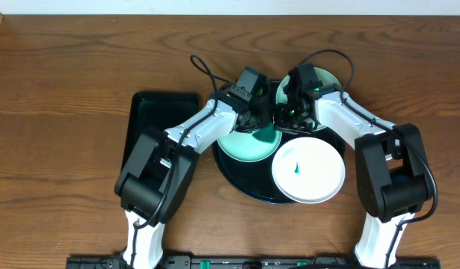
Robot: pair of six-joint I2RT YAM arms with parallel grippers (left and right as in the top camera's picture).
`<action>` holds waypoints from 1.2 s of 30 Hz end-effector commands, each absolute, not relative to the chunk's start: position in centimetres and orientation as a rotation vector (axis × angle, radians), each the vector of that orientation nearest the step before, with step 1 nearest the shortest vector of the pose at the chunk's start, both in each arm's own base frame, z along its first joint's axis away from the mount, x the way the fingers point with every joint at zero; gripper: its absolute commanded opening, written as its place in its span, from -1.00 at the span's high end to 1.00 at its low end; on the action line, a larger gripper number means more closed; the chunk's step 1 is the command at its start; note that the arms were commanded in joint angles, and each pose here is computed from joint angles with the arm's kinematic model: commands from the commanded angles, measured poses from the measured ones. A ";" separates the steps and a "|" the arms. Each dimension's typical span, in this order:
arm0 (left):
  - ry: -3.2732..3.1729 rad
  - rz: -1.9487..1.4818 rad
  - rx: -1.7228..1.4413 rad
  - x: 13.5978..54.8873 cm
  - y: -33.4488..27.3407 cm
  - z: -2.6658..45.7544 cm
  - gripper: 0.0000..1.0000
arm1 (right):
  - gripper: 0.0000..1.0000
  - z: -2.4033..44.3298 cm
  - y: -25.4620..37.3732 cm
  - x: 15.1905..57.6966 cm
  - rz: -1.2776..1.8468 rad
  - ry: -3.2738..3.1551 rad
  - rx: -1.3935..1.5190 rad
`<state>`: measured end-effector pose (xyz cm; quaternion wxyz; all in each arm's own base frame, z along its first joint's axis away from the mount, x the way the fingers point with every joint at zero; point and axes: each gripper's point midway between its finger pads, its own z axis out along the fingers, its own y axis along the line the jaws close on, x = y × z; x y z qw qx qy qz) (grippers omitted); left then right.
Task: Clean dirty plates on tray and stack at the side
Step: 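Scrub the left pale green plate with the sponge in left gripper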
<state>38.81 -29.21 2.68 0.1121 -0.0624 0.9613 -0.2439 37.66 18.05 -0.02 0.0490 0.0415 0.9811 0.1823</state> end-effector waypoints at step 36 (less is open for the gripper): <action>2.607 0.042 -0.187 42.5 -16.7 5.1 0.86 | 0.98 -4.8 18.8 33.8 0.535 3.146 0.111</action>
